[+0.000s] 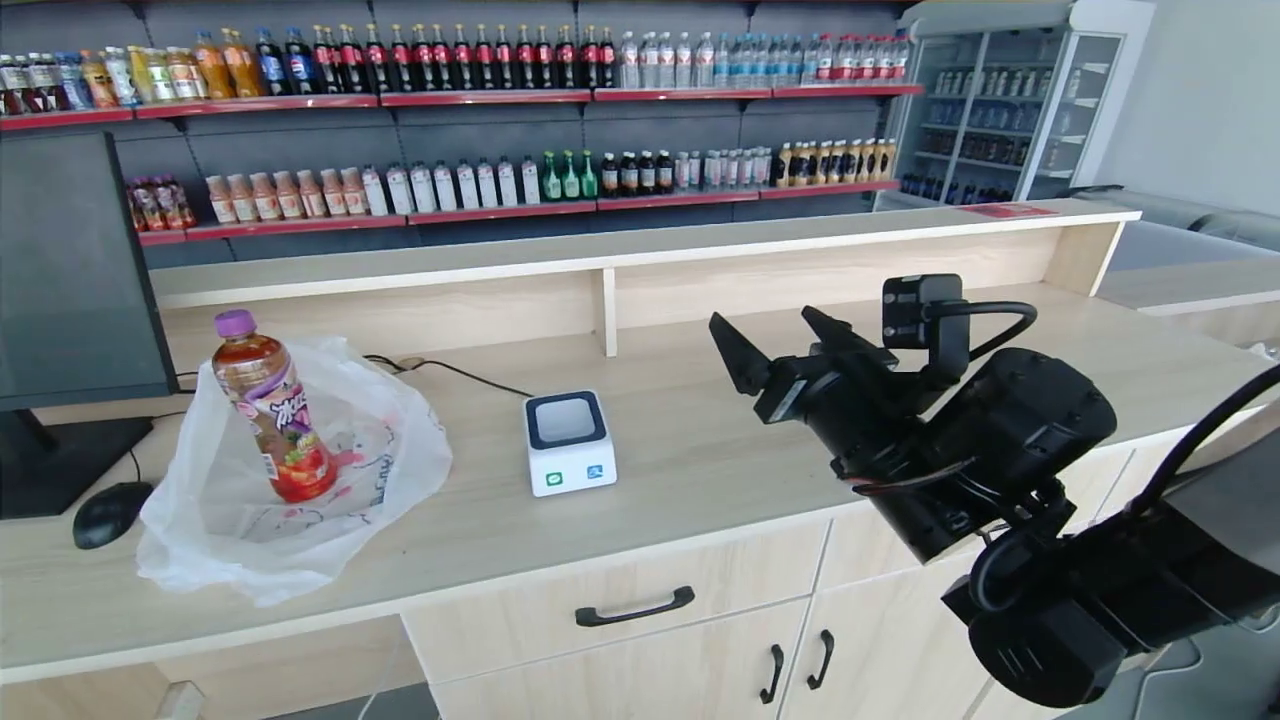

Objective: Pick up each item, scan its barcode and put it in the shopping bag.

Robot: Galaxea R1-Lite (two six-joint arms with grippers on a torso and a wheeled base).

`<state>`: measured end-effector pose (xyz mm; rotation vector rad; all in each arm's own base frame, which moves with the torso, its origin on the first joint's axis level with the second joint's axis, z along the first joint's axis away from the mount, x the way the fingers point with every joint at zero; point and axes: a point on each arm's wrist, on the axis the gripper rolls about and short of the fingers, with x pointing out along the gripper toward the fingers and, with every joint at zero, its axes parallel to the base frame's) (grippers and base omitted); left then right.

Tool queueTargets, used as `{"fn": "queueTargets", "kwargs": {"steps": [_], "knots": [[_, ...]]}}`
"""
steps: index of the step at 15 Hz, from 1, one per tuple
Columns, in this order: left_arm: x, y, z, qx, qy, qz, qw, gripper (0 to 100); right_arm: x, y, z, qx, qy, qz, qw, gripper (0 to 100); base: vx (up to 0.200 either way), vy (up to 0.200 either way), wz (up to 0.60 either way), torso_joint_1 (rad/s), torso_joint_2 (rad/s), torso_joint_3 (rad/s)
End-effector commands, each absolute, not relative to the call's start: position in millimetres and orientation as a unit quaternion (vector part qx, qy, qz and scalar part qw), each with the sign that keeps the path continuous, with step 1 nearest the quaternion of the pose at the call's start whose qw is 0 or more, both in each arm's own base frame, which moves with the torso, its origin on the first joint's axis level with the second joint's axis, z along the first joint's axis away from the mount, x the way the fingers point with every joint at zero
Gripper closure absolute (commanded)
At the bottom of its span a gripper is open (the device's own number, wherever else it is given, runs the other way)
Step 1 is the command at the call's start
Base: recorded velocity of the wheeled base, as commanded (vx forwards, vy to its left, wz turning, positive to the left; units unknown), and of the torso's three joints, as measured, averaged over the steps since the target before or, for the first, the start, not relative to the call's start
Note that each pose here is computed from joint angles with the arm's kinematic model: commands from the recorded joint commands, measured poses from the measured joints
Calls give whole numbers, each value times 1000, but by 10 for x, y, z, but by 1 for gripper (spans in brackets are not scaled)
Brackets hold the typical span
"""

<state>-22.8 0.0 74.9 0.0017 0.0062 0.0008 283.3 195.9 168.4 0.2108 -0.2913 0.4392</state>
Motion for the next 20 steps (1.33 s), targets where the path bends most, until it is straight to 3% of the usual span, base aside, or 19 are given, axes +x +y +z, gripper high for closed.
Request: {"fn": "queueTargets", "kwargs": {"steps": [1, 5, 12, 20], "knots": [[-228, 0, 749, 1, 3, 1, 1000, 0, 2847, 1941, 1664, 102, -141, 213, 961, 0, 0, -200, 0, 2, 2, 2], [-228, 0, 749, 0, 3, 1, 1000, 0, 2824, 1925, 1647, 100, -136, 213, 962, 0, 0, -200, 0, 1, 1, 1], [-228, 0, 750, 1, 2, 1, 1000, 0, 2700, 1875, 1586, 90, -117, 217, 965, 0, 29, -200, 514, 0, 1, 4], [-228, 0, 750, 1, 2, 1, 1000, 0, 2696, 1860, 1529, 86, -107, 216, 967, 0, 0, 0, 0, 0, 0, 0]]}}
